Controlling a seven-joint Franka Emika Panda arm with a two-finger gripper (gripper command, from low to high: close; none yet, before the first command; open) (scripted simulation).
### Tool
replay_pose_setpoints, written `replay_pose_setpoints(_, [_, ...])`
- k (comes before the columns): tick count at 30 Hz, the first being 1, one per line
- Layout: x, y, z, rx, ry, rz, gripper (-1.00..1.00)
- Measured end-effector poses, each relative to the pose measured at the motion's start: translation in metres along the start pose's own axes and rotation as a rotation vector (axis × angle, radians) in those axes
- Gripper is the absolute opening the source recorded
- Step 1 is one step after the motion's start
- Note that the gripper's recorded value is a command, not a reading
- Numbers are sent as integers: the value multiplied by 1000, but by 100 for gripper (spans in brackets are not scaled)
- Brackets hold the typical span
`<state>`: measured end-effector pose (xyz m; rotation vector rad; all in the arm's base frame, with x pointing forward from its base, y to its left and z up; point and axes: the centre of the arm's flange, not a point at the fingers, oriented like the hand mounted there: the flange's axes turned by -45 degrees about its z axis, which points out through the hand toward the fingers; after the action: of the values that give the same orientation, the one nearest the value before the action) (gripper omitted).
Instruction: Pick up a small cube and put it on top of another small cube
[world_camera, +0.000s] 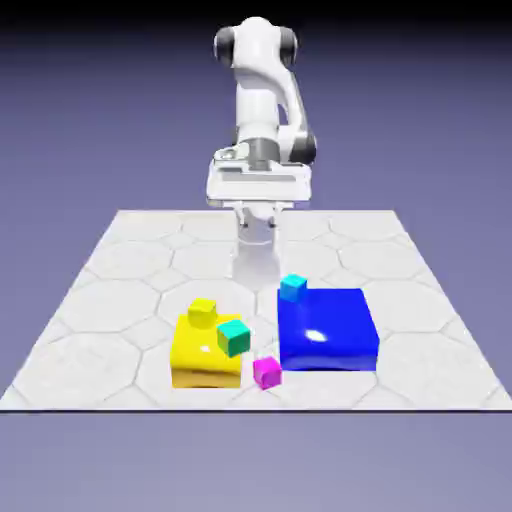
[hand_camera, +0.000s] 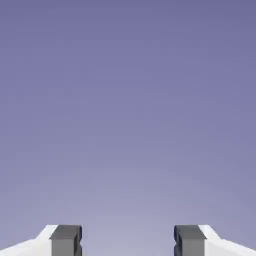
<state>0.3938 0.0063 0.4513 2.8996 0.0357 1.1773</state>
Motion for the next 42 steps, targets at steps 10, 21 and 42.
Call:
replay_pose_setpoints(10, [-22, -11, 68, -100, -203, 239, 0])
replay_pose_setpoints(21, [-62, -19, 139, -237, -388, 521, 0])
replay_pose_setpoints(42, [-138, -40, 227, -486, -581, 1043, 0])
